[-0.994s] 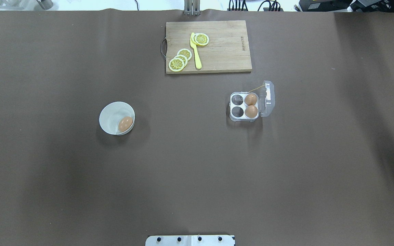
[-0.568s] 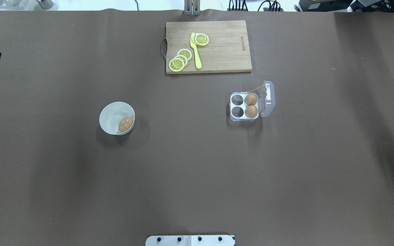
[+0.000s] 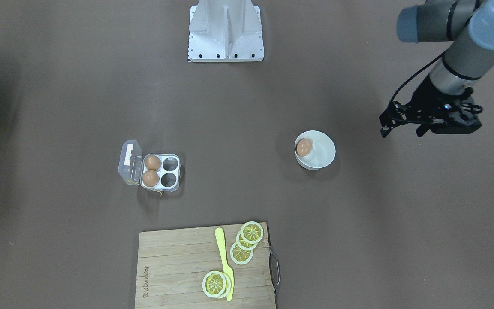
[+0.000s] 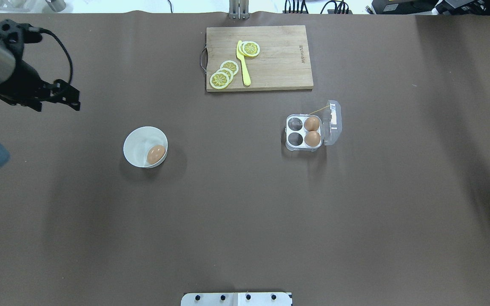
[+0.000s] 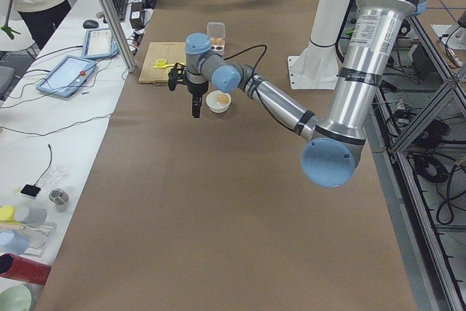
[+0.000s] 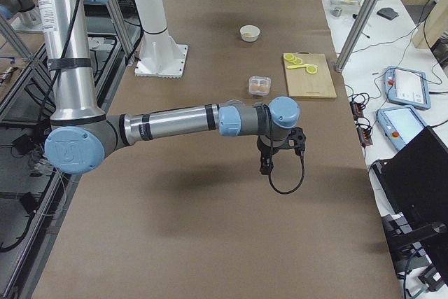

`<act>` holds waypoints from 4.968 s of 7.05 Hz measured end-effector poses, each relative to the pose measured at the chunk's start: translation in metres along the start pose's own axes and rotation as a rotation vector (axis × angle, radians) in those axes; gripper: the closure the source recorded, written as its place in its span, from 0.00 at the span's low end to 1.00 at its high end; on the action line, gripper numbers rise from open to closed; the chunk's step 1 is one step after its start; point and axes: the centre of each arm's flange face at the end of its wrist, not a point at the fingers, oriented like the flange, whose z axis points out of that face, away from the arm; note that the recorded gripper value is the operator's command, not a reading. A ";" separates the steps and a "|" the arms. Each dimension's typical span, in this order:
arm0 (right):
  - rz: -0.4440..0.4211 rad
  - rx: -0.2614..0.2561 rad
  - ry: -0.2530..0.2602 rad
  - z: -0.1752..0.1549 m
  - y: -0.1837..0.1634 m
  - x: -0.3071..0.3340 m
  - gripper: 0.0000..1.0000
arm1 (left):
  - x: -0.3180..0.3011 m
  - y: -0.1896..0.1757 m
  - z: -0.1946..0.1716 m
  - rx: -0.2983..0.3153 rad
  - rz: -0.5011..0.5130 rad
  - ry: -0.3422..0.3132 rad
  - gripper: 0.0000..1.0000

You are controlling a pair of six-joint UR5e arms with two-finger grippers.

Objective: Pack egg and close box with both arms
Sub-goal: 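Move the left gripper down over the white bowl toward the brown egg, then close the left gripper on the brown egg inside the white bowl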

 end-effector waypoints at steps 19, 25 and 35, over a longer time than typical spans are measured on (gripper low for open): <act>0.002 -0.002 -0.013 0.000 0.000 -0.001 0.00 | 0.138 0.043 0.153 -0.086 0.168 -0.010 0.10; 0.003 -0.001 -0.016 0.000 0.001 0.000 0.00 | 0.138 0.045 0.163 -0.088 0.174 -0.010 0.22; -0.012 0.014 -0.019 -0.009 0.005 -0.009 0.00 | 0.138 0.041 0.143 -0.066 0.184 0.012 1.00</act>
